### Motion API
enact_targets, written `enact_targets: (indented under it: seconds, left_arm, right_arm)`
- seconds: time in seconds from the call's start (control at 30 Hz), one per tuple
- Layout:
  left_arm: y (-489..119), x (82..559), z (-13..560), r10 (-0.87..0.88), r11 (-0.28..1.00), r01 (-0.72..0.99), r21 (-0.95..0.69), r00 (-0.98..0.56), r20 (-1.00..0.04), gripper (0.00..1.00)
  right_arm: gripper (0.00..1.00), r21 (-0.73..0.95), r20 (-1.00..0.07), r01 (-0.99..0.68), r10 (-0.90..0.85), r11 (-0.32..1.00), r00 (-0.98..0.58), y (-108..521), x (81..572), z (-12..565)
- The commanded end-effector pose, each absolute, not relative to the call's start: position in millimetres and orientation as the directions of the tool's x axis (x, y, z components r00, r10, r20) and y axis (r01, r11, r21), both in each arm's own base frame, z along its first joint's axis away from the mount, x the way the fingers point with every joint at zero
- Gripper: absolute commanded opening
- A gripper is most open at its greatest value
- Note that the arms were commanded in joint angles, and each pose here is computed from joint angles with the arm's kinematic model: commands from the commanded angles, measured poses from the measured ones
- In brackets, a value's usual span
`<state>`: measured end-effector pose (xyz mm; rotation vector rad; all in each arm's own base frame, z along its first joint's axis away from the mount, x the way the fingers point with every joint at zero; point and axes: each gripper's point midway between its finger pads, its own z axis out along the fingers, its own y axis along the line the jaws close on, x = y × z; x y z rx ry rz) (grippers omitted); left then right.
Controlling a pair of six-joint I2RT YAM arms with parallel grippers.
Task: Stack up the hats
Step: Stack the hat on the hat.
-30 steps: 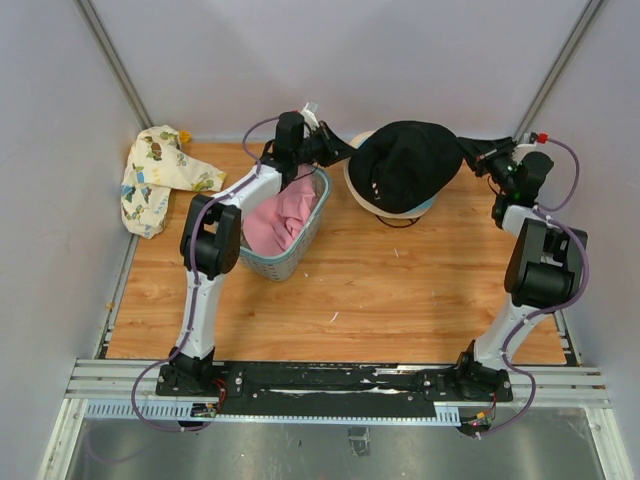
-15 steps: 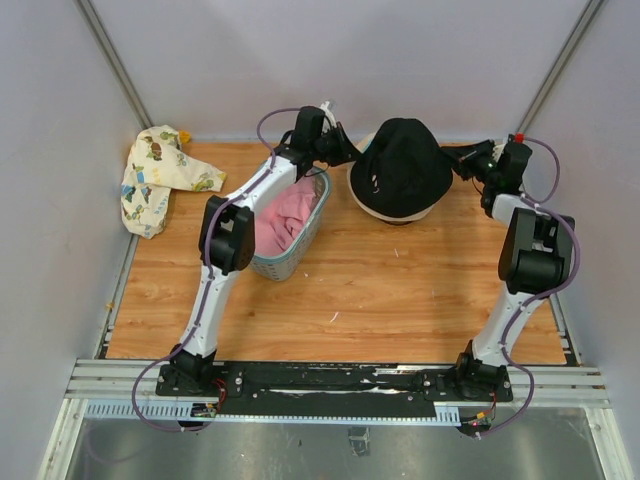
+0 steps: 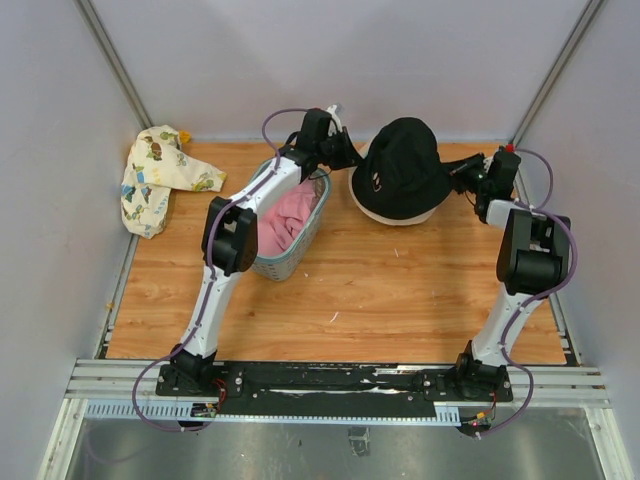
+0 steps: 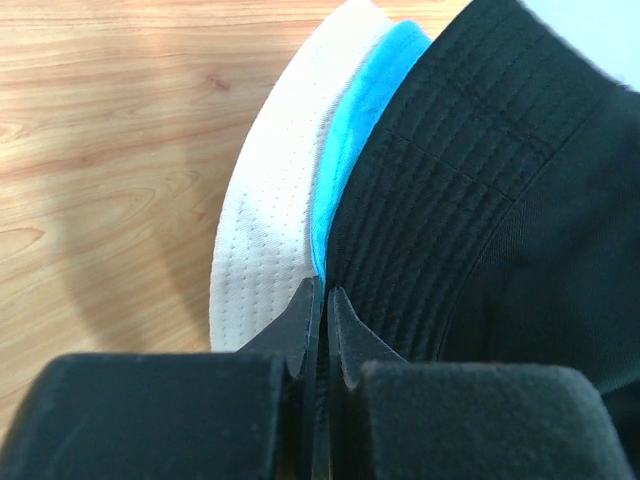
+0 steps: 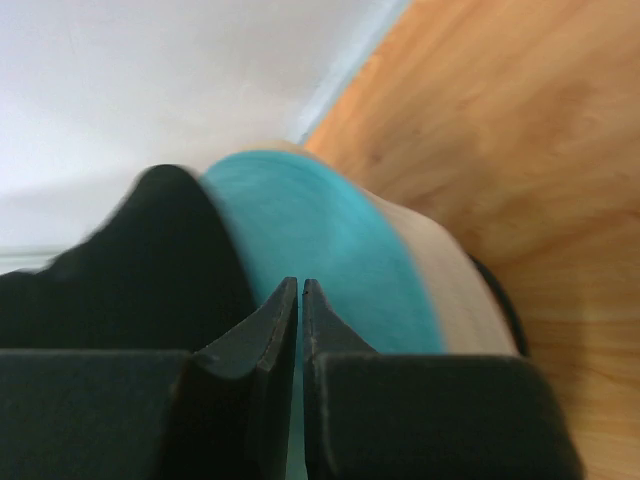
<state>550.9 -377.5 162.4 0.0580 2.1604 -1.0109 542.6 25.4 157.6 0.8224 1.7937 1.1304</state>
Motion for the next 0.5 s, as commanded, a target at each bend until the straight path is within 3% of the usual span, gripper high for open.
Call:
enact_targets:
  seconds: [0.0, 0.33, 0.47]
  left_arm:
    - [-368, 539, 116, -0.18, 0.759, 0.281, -0.588, -0.776, -0.604, 0.0]
    - [-369, 523, 116, -0.167, 0.758, 0.291, -0.583, -0.778, -0.605, 0.01]
    - [-370, 521, 132, -0.181, 0.746, 0.304, -0.593, -0.764, -0.619, 0.0]
  right_arm:
    - [0.06, 0.881, -0.318, 0.201, 0.85, 0.429, -0.419, 16, 524, 116]
    - [0.07, 0.876, -0.337, 0.202, 0.855, 0.439, -0.394, 10, 513, 127]
    - [0.19, 0.873, -0.361, 0.21, 0.873, 0.44, -0.328, -7, 499, 143]
